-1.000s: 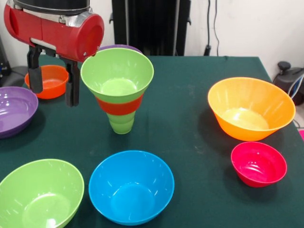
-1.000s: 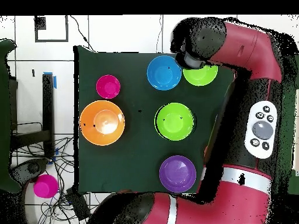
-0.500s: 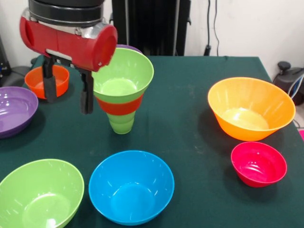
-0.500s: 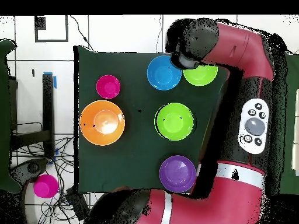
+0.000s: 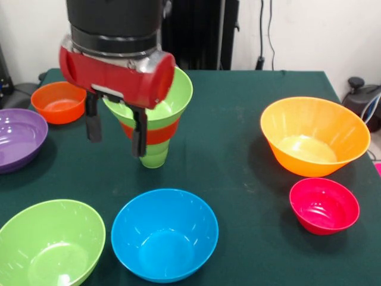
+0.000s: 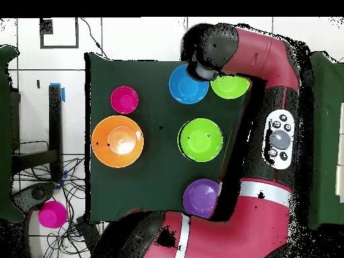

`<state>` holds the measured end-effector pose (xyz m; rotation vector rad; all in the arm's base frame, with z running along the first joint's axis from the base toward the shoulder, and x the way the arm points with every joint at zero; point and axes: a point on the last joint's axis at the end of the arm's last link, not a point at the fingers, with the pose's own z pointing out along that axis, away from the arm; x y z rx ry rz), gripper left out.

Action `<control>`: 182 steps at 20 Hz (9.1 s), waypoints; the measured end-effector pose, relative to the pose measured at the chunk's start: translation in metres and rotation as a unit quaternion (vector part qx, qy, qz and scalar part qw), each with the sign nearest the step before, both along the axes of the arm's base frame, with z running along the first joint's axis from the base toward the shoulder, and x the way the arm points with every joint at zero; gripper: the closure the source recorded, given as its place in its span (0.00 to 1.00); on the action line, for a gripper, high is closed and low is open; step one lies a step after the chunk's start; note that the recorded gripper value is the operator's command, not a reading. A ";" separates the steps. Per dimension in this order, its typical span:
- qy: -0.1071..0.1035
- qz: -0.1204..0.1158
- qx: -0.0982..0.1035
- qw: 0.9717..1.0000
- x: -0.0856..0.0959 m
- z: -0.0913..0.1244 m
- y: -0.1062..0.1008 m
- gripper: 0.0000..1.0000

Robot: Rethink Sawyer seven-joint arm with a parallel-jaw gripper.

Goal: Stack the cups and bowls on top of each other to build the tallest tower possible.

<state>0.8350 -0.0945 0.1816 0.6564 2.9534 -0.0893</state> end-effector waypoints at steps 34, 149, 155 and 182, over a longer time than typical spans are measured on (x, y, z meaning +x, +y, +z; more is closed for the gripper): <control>-0.032 -0.004 0.002 0.999 0.036 -0.069 -0.006 0.00; 0.101 -0.078 -0.038 0.991 -0.070 -0.136 -0.023 0.00; 0.100 -0.079 -0.038 0.991 -0.070 -0.132 -0.023 0.00; 0.064 -0.083 -0.024 0.994 -0.044 -0.115 -0.010 0.00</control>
